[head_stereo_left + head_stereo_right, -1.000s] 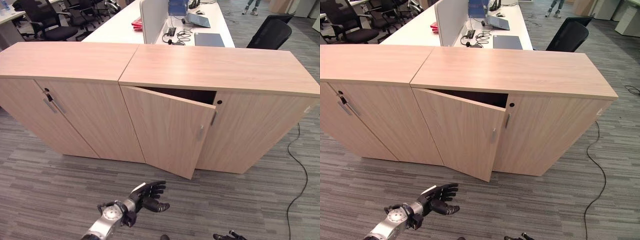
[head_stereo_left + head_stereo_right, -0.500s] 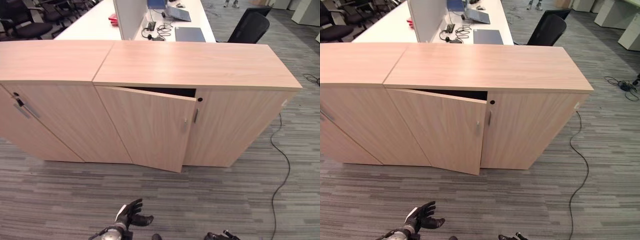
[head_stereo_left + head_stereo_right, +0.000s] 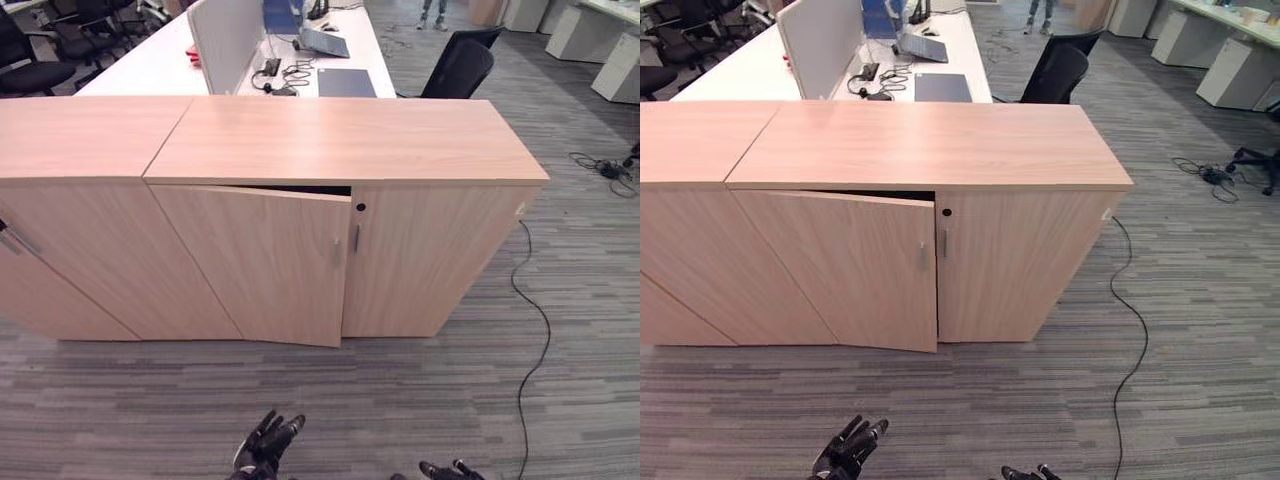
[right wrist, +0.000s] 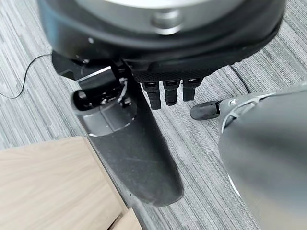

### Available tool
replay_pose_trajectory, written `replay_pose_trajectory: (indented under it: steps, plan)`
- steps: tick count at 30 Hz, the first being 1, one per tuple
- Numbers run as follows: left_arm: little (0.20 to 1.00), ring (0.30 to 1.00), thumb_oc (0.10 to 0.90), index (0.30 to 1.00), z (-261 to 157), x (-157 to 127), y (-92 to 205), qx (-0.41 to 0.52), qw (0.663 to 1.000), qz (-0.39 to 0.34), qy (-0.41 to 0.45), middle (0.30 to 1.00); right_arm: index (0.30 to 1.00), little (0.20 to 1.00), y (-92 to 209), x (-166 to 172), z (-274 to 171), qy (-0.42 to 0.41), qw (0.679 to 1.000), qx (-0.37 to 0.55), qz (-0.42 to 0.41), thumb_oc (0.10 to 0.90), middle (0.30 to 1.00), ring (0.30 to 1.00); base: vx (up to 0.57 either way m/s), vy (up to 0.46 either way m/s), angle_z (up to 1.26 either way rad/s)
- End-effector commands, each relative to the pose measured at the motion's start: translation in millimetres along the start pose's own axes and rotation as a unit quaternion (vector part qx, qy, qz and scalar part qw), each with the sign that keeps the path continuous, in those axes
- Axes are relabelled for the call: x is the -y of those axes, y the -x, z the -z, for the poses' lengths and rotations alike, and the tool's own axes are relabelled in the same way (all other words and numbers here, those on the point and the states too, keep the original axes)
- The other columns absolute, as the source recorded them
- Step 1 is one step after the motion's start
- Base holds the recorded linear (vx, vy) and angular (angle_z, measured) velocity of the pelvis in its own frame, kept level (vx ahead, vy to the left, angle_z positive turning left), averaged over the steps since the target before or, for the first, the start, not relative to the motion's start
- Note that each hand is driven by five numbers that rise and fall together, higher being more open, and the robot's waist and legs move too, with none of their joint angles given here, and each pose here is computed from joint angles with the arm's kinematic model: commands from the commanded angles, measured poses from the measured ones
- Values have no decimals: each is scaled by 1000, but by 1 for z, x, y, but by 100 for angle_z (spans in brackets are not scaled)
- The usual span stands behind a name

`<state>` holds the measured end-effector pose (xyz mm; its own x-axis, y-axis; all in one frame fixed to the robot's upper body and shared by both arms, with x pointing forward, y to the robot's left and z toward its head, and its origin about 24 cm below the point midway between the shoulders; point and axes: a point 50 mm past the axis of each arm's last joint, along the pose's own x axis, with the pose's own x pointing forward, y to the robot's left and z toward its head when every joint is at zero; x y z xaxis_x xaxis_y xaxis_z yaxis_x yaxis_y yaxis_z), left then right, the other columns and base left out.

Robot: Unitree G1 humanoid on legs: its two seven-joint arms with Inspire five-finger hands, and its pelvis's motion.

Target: Put the empty folder in the office cabinet

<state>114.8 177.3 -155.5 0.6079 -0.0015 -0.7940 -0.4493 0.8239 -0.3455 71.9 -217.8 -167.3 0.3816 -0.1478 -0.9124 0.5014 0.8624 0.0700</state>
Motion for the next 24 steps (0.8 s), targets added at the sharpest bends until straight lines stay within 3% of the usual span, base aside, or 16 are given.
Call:
replay_pose_trajectory:
  steps: [1, 6, 19, 24]
  plan:
    - [900, 900, 800, 900, -20, 30, -13, 24, 996, 63, -56, 900, 900, 900, -5, -9, -28, 18, 999, 40, -13, 800, 900, 900, 37, -27, -20]
    - [900, 900, 800, 900, -15, 43, -15, 9, 996, 77, -52, 900, 900, 900, -6, -16, -27, 37, 998, 34, -22, 800, 900, 900, 26, -16, -8]
    - [900, 900, 800, 900, -10, 9, -9, -5, 996, 1, -90, 900, 900, 900, -4, -1, -19, 43, 999, 14, 6, 800, 900, 900, 6, -2, -1]
    - [900, 900, 800, 900, -9, 13, -10, -7, 994, 13, -108, 900, 900, 900, -4, -2, -18, 45, 999, 13, 5, 800, 900, 900, 0, 0, 0]
